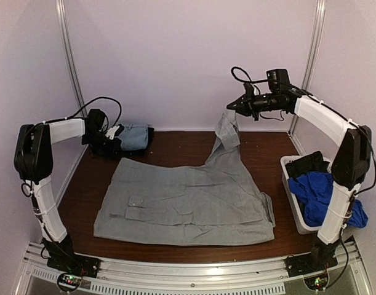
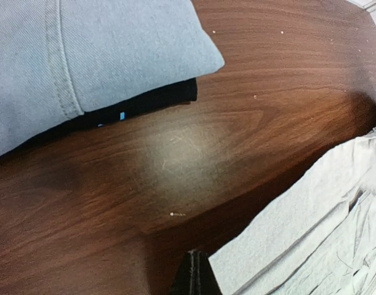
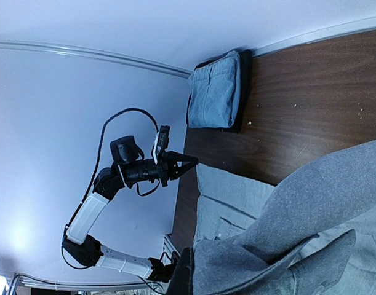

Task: Fold and stack the mixed laundry pile
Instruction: Pick up the 1/3-folded shirt from the center of the board, then fold the 1/3-folded shirt at the center of the board.

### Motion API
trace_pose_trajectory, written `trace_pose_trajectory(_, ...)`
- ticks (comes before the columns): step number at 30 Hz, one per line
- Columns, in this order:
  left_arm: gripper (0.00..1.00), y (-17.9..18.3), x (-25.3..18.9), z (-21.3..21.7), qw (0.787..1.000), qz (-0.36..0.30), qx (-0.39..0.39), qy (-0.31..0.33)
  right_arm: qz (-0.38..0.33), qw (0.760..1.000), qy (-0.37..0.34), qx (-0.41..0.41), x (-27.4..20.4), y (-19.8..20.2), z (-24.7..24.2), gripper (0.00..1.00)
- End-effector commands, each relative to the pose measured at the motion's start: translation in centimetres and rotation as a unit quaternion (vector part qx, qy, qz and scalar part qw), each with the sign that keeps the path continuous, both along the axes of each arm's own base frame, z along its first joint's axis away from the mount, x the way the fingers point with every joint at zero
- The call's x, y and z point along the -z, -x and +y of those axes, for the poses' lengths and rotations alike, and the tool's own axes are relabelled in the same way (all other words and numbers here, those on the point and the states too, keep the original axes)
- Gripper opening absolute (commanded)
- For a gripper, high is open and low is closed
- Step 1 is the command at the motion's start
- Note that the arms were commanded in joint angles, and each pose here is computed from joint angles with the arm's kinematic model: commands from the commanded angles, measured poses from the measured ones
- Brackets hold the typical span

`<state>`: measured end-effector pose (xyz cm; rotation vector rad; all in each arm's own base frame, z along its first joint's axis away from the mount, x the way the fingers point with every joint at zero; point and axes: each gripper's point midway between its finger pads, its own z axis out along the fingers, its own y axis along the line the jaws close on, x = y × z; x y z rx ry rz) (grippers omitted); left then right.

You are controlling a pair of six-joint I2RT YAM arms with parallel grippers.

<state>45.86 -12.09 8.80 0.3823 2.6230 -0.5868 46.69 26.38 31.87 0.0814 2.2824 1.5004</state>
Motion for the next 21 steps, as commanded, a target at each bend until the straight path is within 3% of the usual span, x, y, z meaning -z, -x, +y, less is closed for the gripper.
trace_pose_trajectory(1, 0.0, 1.0, -2.7, 0.7, 0.999, -0.041, 0.004, -0.02, -0.033, 0.999, -0.01, 0.001, -3.3, 5.5, 1.4, 0.0)
trace_pose_trajectory(11, 0.0, 6.2, -4.8, 2.6, 0.994, -0.084, 0.004, -0.064, -0.014, 0.999, -0.004, 0.048, -2.2, 15.9, 0.4, 0.0)
trace_pose_trajectory(21, 0.0, 11.9, -4.6, 4.7, 0.988, -0.098, 0.001, -0.116, 0.026, 0.999, -0.001, 0.042, 1.7, 24.3, 3.3, 0.0)
